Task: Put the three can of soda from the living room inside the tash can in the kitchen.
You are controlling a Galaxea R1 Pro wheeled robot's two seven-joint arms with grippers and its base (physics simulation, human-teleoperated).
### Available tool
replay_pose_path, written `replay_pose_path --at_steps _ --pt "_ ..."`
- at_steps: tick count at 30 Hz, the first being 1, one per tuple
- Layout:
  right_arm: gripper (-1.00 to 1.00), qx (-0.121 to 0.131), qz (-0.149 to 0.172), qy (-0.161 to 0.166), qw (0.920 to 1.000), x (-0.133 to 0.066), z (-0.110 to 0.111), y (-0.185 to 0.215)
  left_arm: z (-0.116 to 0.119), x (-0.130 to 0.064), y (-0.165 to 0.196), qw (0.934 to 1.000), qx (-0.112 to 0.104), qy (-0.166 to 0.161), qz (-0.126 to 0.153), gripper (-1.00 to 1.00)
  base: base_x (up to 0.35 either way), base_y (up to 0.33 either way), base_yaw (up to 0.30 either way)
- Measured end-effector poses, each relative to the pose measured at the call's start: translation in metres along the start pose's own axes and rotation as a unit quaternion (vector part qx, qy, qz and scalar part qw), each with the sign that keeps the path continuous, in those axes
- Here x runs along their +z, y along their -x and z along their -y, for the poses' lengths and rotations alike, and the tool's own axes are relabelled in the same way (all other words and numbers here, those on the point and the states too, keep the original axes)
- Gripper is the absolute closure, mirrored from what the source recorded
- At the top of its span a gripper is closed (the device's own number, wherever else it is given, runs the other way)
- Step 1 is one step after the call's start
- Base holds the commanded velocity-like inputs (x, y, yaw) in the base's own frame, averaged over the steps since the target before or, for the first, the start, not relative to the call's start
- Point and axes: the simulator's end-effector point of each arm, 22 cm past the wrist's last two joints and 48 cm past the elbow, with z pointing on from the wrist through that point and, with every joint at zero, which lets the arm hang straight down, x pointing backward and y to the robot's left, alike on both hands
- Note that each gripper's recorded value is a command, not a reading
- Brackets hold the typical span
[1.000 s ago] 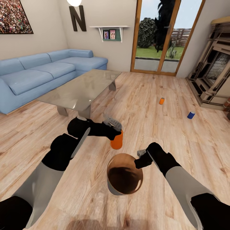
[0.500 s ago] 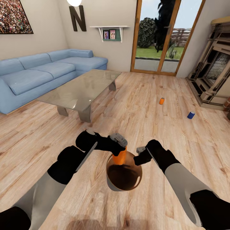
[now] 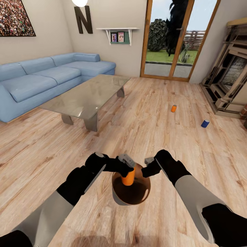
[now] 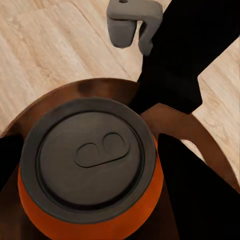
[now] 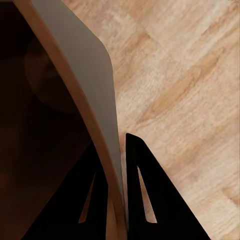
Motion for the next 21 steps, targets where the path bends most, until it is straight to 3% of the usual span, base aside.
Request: replay_pose_path --at_steps 3,10,15,21 --pt "1.00 -0.005 -0.001 -0.001 1.0000 0.001 -0.004 0.001 -0.007 0.016 -0.022 0.9999 -0.011 -0.003 -0.011 1.00 0.000 0.000 0.000" --pt "1.00 -0.018 -0.006 -0.005 0.9998 0.003 -0.007 -0.001 -0.007 0.033 -0.049 0.9990 -0.026 -0.005 -0.037 1.00 0.000 0.000 0.000" --pt "1.00 -0.017 -0.006 -0.001 0.9998 0.003 -0.010 0.000 0.009 0.056 -0.073 0.9975 0.000 0.000 -0.071 1.00 0.000 0.000 0.000" --pt "1.00 -0.019 -0.007 -0.004 0.9998 0.003 -0.009 -0.001 0.012 0.062 -0.082 0.9966 0.005 0.005 -0.083 1.00 0.000 0.000 0.000"
